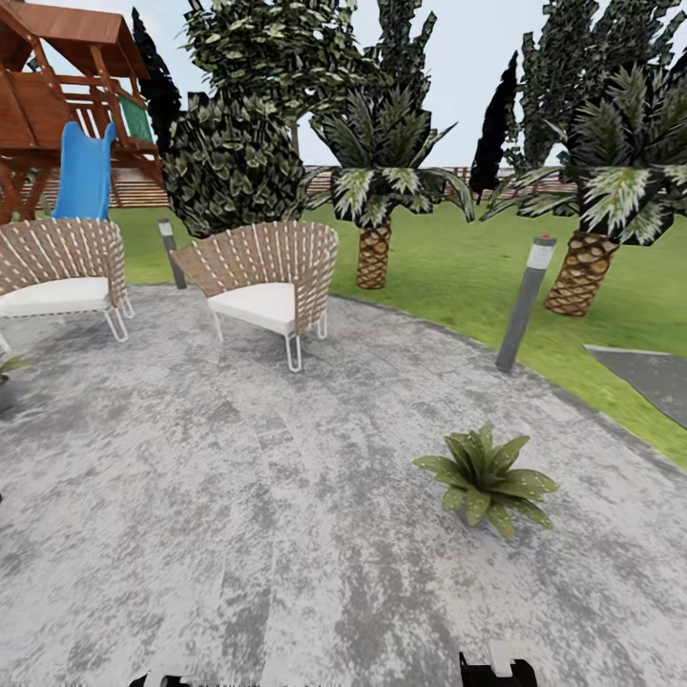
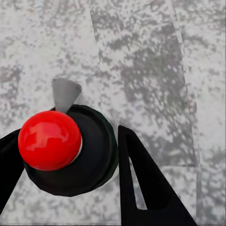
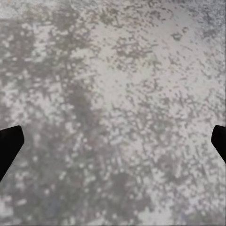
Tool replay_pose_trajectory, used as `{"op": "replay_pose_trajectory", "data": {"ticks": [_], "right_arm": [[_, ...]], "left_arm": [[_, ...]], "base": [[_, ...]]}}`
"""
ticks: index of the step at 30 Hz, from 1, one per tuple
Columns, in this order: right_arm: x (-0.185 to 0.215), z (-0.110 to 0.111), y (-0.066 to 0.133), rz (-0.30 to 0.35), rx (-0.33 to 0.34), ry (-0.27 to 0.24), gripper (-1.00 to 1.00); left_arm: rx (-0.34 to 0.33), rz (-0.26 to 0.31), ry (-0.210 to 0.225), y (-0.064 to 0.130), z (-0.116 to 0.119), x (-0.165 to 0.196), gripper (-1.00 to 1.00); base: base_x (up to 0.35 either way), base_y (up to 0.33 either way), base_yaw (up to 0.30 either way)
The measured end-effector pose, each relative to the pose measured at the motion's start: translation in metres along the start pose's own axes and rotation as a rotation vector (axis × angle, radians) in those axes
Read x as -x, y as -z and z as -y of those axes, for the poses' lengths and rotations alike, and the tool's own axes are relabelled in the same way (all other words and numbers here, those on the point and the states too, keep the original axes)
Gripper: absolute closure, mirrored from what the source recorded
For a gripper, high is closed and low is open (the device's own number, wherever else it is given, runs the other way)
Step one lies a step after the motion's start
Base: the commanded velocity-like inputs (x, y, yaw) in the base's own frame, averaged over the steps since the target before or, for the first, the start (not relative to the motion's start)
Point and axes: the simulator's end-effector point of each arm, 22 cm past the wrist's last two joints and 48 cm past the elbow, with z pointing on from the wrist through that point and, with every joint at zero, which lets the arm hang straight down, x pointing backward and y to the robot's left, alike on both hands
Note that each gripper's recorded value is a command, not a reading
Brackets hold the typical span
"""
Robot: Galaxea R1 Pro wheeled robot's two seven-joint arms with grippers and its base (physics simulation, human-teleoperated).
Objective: Pick up the pesticide atomizer in the garden and spray insectifuge to fully cover both potted plants in the garden.
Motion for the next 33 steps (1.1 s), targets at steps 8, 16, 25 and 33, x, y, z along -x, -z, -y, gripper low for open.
{"op": "replay_pose_trajectory", "data": {"ticks": [8, 16, 25, 33], "right_arm": [[-0.005, -0.001, -0.001, -0.010, 0.001, 0.001, -1.00], [-0.009, -0.002, -0.001, -0.019, 0.002, 0.002, -1.00], [-0.015, -0.002, -0.002, -0.030, 0.004, 0.003, -1.00], [-0.019, -0.003, -0.002, -0.040, 0.005, 0.005, -1.00]], "left_arm": [[-0.009, -0.012, -0.009, -0.001, 0.005, -0.005, 1.00], [0.053, -0.021, 0.011, -0.002, -0.009, -0.009, 1.00], [0.097, -0.031, 0.003, -0.002, -0.017, -0.015, 1.00], [0.095, -0.041, 0.001, -0.002, -0.016, -0.019, 1.00]], "base": [[0.000, 0.000, 0.187], [0.000, 0.000, 0.182], [0.000, 0.000, 0.182], [0.027, 0.000, 0.182]]}}
